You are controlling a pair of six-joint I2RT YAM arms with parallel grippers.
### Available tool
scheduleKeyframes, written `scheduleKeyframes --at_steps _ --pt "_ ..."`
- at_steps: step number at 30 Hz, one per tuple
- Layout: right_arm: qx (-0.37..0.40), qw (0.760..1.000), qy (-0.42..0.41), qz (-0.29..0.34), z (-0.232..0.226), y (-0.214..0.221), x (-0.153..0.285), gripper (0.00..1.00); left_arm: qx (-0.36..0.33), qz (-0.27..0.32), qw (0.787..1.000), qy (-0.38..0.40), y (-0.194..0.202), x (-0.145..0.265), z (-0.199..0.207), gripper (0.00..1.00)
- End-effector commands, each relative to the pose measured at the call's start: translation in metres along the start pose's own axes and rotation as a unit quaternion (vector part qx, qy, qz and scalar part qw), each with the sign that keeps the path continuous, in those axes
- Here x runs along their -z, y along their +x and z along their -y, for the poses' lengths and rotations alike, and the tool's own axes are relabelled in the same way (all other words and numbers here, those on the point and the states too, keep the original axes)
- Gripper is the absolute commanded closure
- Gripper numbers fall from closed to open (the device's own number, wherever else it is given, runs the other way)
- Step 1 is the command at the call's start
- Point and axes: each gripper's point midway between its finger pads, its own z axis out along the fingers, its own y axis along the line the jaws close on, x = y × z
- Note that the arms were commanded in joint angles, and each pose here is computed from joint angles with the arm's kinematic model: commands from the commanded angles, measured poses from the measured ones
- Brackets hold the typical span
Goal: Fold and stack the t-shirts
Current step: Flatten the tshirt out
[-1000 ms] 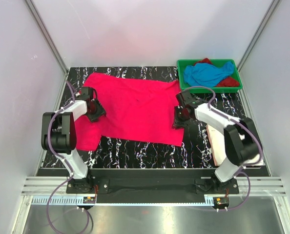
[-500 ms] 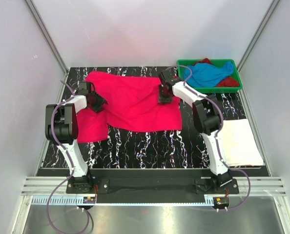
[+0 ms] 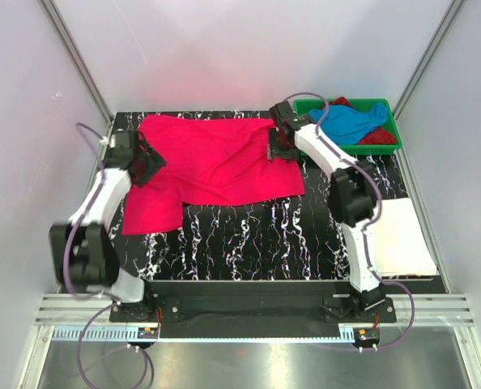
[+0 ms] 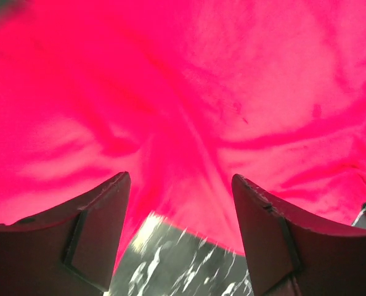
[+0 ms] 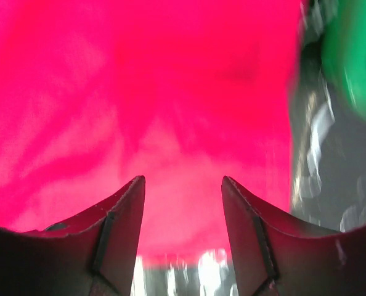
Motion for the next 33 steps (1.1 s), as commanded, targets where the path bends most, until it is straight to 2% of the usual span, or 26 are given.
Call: scheduleKeyframes --at_steps 1,2,3,5,6,7,9,14,18,23,33 --pt "-0.043 0.997 -0.05 0.036 -0.003 -0.003 0.091 0.4 -0.016 0.072 0.995 -0.071 -0.015 0.061 -0.056 0.32" --pt "-0.052 0.995 -0.069 0.043 -0.008 0.001 0.097 0.4 -0.003 0.06 0.993 -0.101 -0.006 0.07 -0.079 0.32" --pt "-0.056 0.996 -0.076 0.006 -0.005 0.035 0.09 0.41 0.021 0.056 0.991 -0.119 0.0 0.075 -0.097 0.34" --pt "-0.068 0.991 -0.113 0.03 -0.012 0.04 0.117 0.41 0.066 0.043 0.981 -0.177 0.016 0.085 -0.144 0.35" --pt "-0.065 0.991 -0.119 0.008 -0.012 0.062 0.114 0.41 0.093 0.039 0.976 -0.193 0.022 0.088 -0.154 0.35" --pt "-0.064 0.989 -0.135 0.02 -0.015 0.062 0.128 0.41 0.118 0.026 0.97 -0.212 0.03 0.088 -0.171 0.34" --pt "-0.058 0.987 -0.153 -0.001 -0.018 0.083 0.13 0.42 0.15 0.026 0.963 -0.224 0.03 0.087 -0.187 0.33" --pt "-0.055 0.982 -0.182 -0.013 -0.021 0.105 0.137 0.42 0.16 0.032 0.958 -0.234 0.02 0.079 -0.206 0.37" --pt "-0.041 0.983 -0.177 -0.023 -0.015 0.118 0.136 0.42 0.169 0.027 0.949 -0.265 0.021 0.073 -0.225 0.44" --pt "-0.03 0.982 -0.184 -0.019 -0.016 0.119 0.138 0.42 0.179 0.02 0.953 -0.243 0.022 0.056 -0.224 0.46" --pt "-0.037 0.98 -0.195 -0.032 -0.021 0.119 0.134 0.42 0.169 -0.014 0.951 -0.259 0.031 0.041 -0.232 0.47"
